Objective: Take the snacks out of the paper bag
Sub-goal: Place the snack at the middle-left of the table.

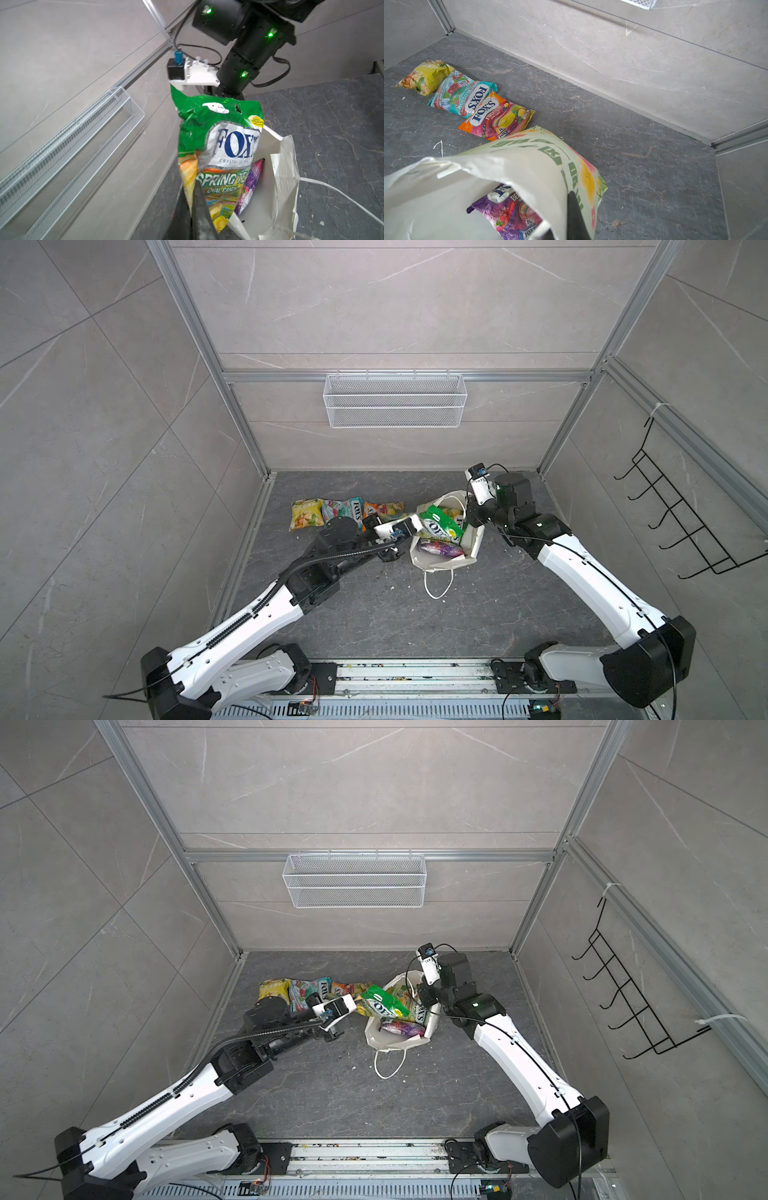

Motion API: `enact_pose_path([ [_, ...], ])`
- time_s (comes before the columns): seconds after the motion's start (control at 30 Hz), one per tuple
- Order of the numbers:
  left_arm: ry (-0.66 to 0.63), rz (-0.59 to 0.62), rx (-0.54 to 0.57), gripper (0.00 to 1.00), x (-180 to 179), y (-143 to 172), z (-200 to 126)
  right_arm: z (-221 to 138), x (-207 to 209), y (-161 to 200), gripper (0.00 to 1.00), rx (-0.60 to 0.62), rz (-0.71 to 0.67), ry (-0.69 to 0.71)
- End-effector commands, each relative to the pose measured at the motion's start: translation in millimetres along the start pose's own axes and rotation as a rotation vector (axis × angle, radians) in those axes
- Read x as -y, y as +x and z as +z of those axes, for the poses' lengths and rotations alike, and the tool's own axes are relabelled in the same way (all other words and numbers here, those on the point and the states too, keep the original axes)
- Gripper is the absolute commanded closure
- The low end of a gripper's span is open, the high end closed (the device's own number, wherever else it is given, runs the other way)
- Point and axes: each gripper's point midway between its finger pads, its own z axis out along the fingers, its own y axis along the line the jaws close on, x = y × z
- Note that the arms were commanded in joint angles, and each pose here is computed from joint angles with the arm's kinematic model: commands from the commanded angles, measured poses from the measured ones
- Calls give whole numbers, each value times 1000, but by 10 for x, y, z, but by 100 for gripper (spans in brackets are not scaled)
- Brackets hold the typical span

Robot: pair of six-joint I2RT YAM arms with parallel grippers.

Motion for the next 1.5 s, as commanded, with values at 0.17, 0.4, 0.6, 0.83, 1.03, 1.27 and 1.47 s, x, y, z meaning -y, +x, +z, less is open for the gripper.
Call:
enact_pose_path([
  [0.17, -228, -279, 13, 100, -753, 178, -450, -48, 80, -232, 100, 81, 23, 27],
  [0.4, -379, -509, -186, 100, -1017, 755, -725, -86, 101, -221, 100, 87, 25, 35],
  [0.6, -501, -741, -384, 100, -1137, 1341, -1031, -120, 68, -226, 100, 97, 33, 18],
  [0.83, -472, -1107, -493, 100, -1012, 2105, -1133, -104, 45, -204, 100, 93, 36, 5],
  [1.03, -453, -1230, -557, 100, -858, 2463, -1147, -72, 22, -160, 100, 83, 40, -7],
  [1.27, -460, -1286, -683, 100, -717, 2789, -1201, -22, 21, -163, 100, 79, 37, -5],
  [1.47, -453, -1277, -748, 100, -658, 2945, -1212, -24, 25, -153, 100, 76, 33, -1],
])
